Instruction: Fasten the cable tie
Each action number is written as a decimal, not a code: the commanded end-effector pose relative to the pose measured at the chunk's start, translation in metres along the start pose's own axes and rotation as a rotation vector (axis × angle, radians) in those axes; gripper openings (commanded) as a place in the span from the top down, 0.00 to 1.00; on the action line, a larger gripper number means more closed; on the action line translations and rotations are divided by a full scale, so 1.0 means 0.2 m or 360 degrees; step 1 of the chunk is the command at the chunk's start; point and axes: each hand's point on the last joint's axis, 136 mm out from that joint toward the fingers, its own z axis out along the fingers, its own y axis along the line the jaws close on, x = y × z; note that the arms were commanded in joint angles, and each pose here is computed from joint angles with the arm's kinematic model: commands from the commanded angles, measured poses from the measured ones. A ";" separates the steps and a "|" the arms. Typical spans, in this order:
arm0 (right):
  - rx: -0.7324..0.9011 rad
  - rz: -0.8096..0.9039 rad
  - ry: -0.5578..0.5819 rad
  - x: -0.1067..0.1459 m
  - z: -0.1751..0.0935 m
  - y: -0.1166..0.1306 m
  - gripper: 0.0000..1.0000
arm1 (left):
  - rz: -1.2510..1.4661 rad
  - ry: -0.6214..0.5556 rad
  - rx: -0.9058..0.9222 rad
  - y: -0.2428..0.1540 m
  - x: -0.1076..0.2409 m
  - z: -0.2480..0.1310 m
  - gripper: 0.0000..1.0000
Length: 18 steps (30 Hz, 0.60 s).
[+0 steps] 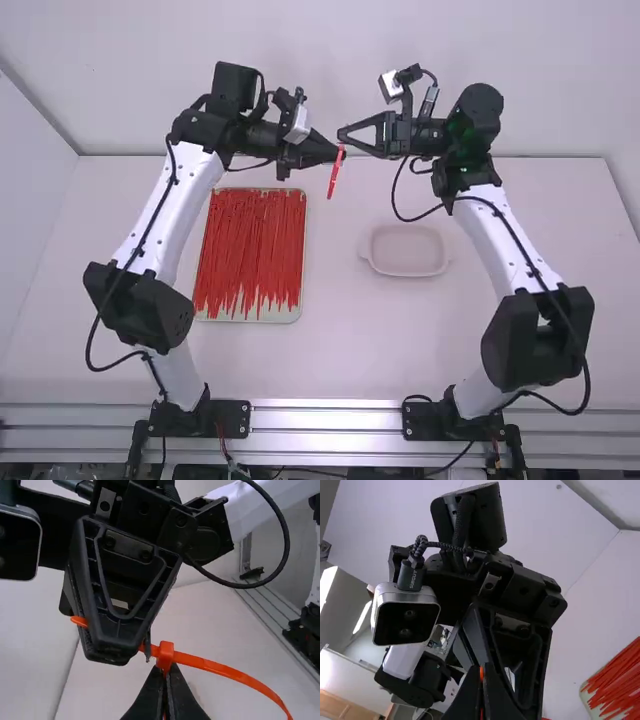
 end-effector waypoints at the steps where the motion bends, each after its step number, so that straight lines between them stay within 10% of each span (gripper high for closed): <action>1: -0.0003 -0.0079 -0.0048 -0.05 -0.01 0.08 1.00 | -0.0055 0.0099 -0.0054 0.01 0.12 -0.02 0.98; 18: -0.0055 -0.0158 -0.0103 -0.09 -0.07 0.21 1.00 | -0.0633 0.0137 -0.0009 -0.17 0.73 0.08 0.98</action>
